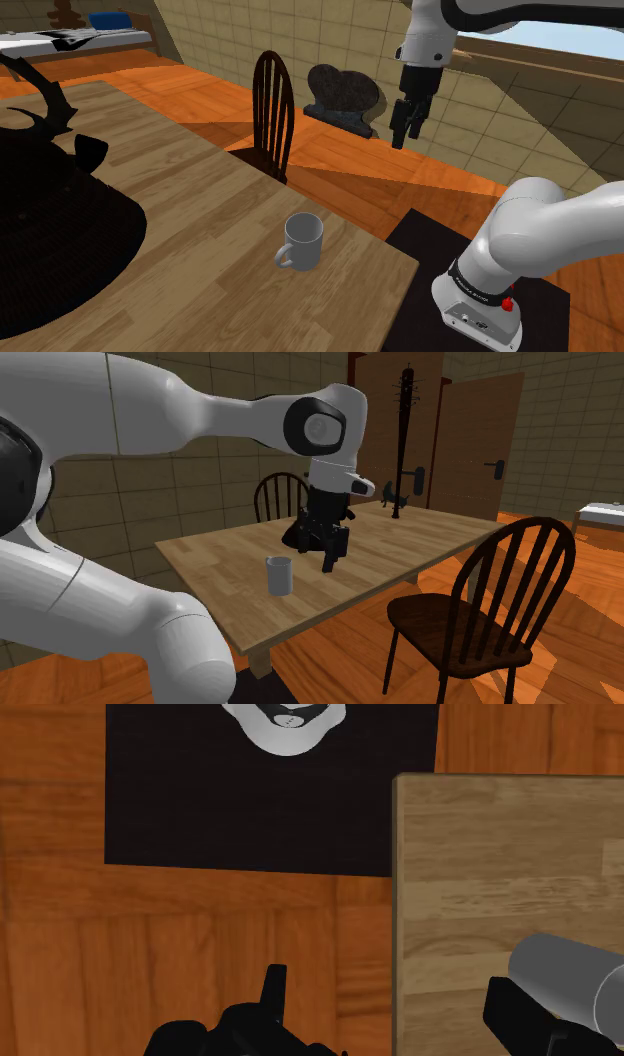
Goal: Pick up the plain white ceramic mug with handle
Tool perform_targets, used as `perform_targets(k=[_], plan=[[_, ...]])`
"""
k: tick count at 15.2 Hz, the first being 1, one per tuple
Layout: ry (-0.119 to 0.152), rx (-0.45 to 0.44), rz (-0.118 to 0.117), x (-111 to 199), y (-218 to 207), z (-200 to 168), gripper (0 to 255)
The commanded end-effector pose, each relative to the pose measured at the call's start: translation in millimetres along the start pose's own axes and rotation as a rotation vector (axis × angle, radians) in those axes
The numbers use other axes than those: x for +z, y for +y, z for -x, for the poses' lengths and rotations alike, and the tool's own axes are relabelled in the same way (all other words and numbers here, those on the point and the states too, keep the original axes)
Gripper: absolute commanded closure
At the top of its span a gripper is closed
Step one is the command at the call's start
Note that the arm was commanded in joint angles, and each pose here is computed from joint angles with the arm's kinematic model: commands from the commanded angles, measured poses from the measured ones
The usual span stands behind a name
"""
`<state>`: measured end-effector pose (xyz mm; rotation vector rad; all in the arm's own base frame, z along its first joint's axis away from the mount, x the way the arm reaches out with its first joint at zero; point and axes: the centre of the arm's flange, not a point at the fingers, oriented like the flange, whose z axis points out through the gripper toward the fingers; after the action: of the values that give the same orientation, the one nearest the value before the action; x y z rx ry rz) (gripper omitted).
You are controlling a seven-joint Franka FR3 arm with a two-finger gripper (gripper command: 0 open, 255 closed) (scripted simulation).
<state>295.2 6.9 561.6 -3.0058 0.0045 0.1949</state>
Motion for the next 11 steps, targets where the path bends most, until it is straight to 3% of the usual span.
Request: perform_targets(k=[1, 11], plan=[[0.0, 0.0, 0.0, 0.0, 0.0, 0.0, 0], [0.131, -0.17, 0.047, 60.2, -113.4, -27.4, 0]])
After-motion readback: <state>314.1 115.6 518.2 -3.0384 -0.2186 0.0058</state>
